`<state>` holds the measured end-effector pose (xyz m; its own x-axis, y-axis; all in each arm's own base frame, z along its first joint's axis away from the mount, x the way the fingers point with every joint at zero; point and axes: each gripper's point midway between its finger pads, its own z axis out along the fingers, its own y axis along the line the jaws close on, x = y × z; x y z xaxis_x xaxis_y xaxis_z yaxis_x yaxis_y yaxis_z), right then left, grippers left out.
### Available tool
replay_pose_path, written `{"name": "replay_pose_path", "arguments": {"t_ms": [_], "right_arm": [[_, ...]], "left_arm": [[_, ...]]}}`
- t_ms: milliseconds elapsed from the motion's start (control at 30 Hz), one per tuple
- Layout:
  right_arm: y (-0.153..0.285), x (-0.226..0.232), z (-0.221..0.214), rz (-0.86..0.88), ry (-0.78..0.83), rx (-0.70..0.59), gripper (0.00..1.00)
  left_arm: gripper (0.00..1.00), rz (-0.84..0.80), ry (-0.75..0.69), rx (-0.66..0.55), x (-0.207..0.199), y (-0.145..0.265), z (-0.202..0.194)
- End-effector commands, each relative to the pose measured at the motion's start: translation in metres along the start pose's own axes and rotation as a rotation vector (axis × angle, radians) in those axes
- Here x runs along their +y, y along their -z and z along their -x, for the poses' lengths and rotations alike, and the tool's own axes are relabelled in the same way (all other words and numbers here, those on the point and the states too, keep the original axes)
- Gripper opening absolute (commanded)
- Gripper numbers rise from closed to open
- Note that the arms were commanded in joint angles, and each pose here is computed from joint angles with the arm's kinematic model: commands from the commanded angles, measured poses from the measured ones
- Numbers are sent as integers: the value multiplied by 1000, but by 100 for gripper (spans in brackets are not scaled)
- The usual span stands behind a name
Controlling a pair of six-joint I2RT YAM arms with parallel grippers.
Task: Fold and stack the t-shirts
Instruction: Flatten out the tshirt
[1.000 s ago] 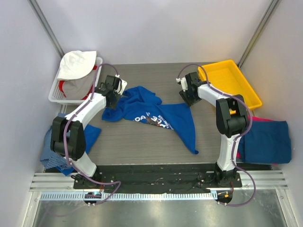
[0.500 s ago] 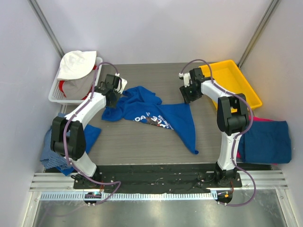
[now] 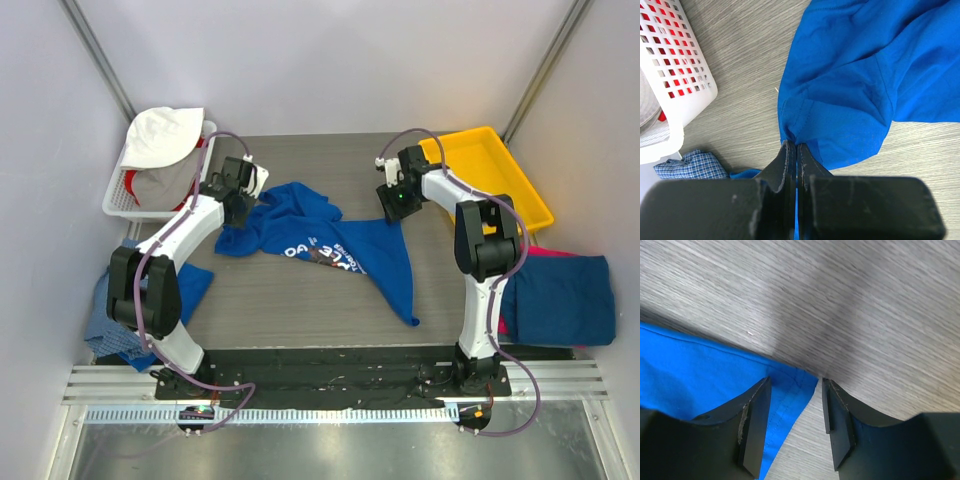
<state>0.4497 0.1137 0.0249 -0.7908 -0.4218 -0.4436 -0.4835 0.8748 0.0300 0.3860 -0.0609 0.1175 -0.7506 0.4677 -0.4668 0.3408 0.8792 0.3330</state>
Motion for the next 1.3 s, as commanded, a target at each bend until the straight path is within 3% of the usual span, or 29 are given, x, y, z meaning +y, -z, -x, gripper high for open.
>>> {"name": "replay_pose_path", "arguments": {"t_ms": [0,133,467,700,1033,1267], "right_arm": [[-3,2,11,34,-10,-27,52],[-8,3,8,50,-13,-13,45],[6,3,-8,27,-8,18,1],[52,-14,13,-90,21,-30,1],[208,-56,116,-379,46,-265,1],[287,-70,142,-534,53,-408,1]], "left_arm": [[0,17,2,-64,6,9,18],[0,16,0,-60,5,7,15],[0,19,8,-85,6,8,24],[0,63,42,-200,25,25,69],[0,226,146,-514,91,114,180],[0,384,267,-646,135,161,199]]}}
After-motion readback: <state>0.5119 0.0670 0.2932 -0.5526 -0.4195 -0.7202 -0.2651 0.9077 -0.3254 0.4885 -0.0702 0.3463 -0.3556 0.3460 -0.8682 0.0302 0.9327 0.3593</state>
